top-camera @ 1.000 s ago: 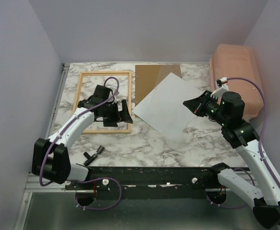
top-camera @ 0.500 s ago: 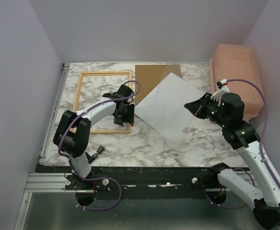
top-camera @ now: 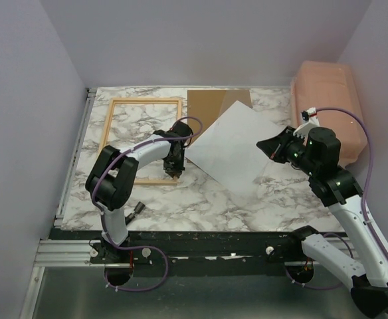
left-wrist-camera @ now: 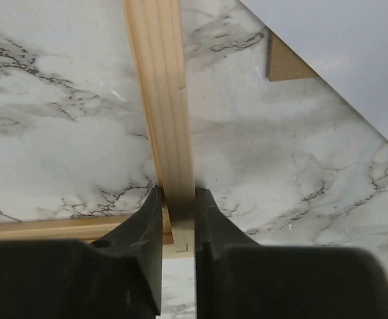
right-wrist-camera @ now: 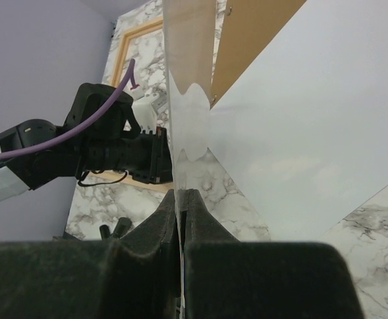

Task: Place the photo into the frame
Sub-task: Move the photo frame to the center of the board.

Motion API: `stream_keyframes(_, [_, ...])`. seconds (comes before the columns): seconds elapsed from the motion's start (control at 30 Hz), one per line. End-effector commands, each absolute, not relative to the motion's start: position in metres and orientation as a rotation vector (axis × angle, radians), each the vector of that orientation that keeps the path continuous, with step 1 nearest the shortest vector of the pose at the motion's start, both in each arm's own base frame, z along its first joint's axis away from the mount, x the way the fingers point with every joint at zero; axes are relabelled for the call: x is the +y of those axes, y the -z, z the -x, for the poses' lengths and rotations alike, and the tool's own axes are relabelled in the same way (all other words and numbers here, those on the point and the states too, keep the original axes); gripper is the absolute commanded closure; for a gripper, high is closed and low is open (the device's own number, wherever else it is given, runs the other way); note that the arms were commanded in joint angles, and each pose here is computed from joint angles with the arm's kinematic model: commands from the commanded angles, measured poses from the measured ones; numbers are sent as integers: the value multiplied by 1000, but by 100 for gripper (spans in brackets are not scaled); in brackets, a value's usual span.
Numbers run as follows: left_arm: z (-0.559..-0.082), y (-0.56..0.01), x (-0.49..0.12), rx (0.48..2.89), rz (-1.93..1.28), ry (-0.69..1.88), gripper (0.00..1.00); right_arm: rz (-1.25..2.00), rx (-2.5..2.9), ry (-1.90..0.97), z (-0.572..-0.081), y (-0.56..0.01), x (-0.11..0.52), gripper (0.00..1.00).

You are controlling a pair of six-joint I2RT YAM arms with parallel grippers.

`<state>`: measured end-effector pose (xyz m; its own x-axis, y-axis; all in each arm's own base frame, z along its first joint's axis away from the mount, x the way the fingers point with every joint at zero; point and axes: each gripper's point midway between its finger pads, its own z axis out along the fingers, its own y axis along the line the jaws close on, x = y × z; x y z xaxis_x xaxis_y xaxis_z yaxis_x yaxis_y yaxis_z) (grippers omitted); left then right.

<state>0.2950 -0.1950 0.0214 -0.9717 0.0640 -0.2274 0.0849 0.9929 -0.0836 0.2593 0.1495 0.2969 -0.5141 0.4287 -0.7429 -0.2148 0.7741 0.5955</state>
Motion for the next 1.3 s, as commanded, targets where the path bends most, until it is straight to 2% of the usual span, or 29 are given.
stream_keyframes(0.0, [-298, -23, -191, 2892, -111, 87, 99, -134, 1913, -801, -260, -316, 150, 99])
stream_keyframes(0.2, [-303, -60, -188, 2817, -96, 99, 100, -103, 1914, -813, -260, -321, 153, 99])
stream_keyframes(0.5, [-295, -115, -216, 2720, -98, 332, 100, -114, 1911, -729, -257, -334, 139, 99])
stream_keyframes(0.63, [-285, -122, -235, 2714, -127, 365, 100, -125, 1913, -641, -256, -340, 126, 99])
stream_keyframes(0.93, [-258, -123, -302, 2724, -153, 651, 100, -166, 1903, -404, -252, -363, 86, 99])
stream_keyframes(1.27, [-242, -119, -383, 2737, -211, 859, 100, -201, 1858, -314, -243, -380, 65, 99])
